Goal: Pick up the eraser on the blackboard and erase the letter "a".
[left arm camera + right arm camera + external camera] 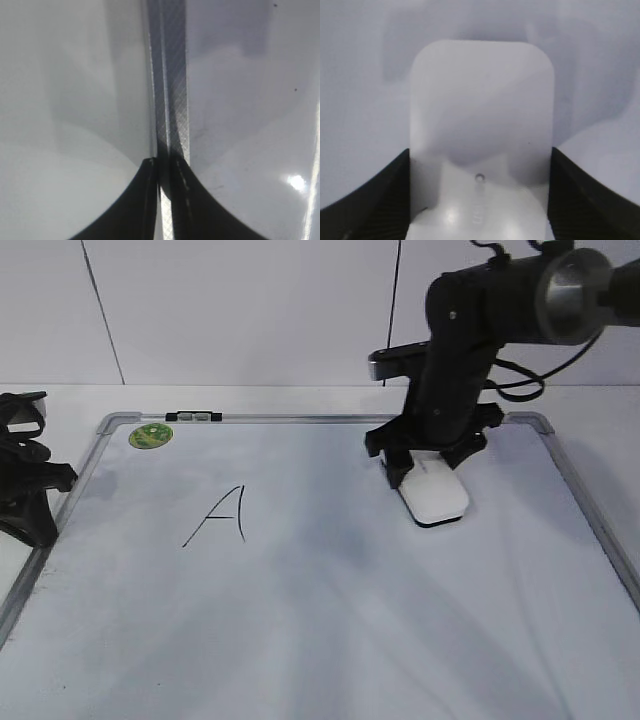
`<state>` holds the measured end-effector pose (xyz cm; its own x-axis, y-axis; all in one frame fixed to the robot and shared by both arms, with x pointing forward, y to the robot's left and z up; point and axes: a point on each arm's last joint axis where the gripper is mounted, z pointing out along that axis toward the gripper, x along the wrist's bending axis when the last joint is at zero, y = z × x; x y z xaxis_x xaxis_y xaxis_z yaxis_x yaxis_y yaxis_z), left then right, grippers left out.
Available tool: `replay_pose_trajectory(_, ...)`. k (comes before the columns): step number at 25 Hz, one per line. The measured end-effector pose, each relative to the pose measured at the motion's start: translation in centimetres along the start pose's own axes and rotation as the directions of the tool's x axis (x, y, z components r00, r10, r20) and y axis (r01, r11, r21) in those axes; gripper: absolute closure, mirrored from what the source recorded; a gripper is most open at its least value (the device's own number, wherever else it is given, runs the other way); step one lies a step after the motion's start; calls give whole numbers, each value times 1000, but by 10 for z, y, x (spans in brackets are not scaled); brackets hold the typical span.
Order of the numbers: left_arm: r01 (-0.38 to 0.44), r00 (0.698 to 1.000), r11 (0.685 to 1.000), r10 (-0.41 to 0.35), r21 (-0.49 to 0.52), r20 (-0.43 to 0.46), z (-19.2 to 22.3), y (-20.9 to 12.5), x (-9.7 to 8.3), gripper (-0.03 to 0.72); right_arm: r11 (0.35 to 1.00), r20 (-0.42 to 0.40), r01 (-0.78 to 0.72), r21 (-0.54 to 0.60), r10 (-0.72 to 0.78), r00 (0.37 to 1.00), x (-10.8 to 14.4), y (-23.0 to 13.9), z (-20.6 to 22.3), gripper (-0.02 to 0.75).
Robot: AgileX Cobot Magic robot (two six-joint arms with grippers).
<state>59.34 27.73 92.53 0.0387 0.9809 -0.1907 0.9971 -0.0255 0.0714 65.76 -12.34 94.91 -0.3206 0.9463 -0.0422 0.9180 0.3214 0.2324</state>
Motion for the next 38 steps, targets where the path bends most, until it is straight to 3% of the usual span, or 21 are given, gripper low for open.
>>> replay_pose_trajectory(5, 1, 1000, 1000, -1, 0, 1, 0, 0, 0, 639, 992, 12, 122, -19, -122, 992, 42, -3, -2, 167)
replay_pose_trajectory(11, 2, 1000, 1000, -2, 0, 3, 0, 0, 0, 639, 999, 70, 50, -17, -49, 996, 35, -3, -2, 167)
replay_pose_trajectory(14, 4, 1000, 1000, -4, -1, 4, 0, 0, 0, 639, 1000, 99, 0, -11, 1, 995, 17, -2, -1, 167)
replay_pose_trajectory(22, 4, 1000, 1000, -4, -1, 4, 0, 0, 0, 639, 987, 170, -160, 6, 157, 973, -63, -2, 2, 167)
replay_pose_trajectory(26, 4, 1000, 1000, -4, -3, 4, 0, 0, 0, 639, 983, 185, -181, 17, 175, 967, -78, -4, 1, 167)
replay_pose_trajectory(32, 2, 1000, 1000, -2, -2, 2, 0, 0, 0, 639, 995, 152, -95, 39, 88, 984, -55, -3, 1, 167)
replay_pose_trajectory(38, 2, 1000, 1000, -2, -2, 2, 0, 0, 0, 639, 996, 76, 82, 47, -86, 993, 17, -5, -2, 167)
